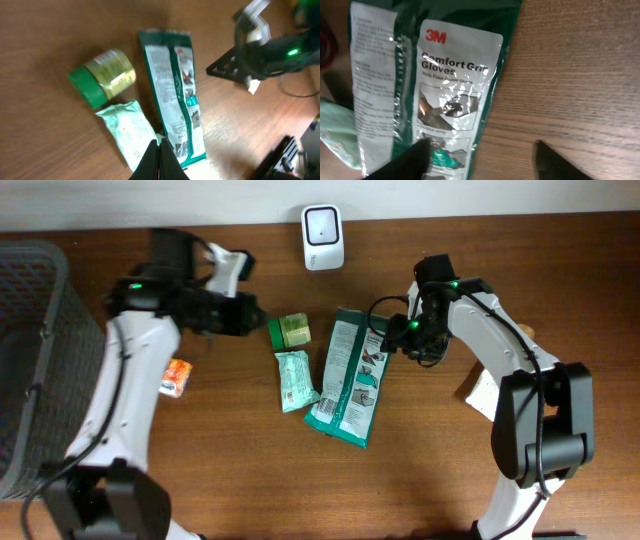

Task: Scan the item barcode
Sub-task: 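Grasp the green glove pack with the right gripper, left gripper approaching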

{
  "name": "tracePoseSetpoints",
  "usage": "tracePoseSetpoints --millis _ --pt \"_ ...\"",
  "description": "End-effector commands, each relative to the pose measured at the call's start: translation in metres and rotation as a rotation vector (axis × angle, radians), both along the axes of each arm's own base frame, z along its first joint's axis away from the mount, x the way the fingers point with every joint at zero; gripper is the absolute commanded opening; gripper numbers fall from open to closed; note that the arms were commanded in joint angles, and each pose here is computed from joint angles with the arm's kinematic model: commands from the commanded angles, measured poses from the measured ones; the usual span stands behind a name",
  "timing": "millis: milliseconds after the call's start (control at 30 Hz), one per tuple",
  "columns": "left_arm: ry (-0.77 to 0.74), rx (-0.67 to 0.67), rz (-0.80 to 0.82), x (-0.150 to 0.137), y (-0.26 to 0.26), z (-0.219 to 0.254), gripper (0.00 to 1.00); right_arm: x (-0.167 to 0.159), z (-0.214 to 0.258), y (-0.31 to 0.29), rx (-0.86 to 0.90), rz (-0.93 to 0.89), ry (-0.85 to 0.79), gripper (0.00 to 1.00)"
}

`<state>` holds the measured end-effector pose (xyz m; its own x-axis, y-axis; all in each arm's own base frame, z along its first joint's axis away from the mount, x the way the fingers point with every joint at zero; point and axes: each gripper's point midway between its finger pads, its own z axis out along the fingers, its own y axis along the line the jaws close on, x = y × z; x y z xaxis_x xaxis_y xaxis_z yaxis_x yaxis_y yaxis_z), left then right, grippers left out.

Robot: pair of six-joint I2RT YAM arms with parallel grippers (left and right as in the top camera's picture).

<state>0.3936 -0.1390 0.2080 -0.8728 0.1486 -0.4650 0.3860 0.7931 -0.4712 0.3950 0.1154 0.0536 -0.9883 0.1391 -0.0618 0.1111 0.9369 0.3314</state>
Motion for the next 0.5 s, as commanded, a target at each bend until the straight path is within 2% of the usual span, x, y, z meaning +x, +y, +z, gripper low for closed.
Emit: tracePoseSetpoints --millis 0,100,133,300,400,433,467 --pt "0.071 0.130 0.087 0.010 -0.014 -0.038 0.00 -0.004 -0.001 0.016 0.011 0.039 -0.003 0.56" --pt "0.083 0.260 0.217 0.017 -0.003 -0.053 0.00 -0.003 0.001 0.036 0.022 0.066 -0.028 0.56" --pt "0.105 0.332 0.357 0.021 0.021 -0.058 0.00 -0.002 0.001 0.037 0.027 0.068 -0.032 0.57" --pt "0.168 0.444 0.500 0.017 0.086 -0.065 0.00 0.002 0.002 0.039 0.032 0.070 -0.050 0.57" --pt "0.157 0.443 0.531 0.022 0.094 -0.064 0.00 0.004 0.008 0.071 0.073 0.137 -0.105 0.56" --pt "0.145 0.437 0.535 0.025 0.094 -0.063 0.00 0.004 0.012 0.094 0.108 0.168 -0.137 0.50" --pt "0.143 0.435 0.546 0.026 0.094 -0.063 0.00 0.002 0.016 0.118 0.134 0.167 -0.153 0.34"
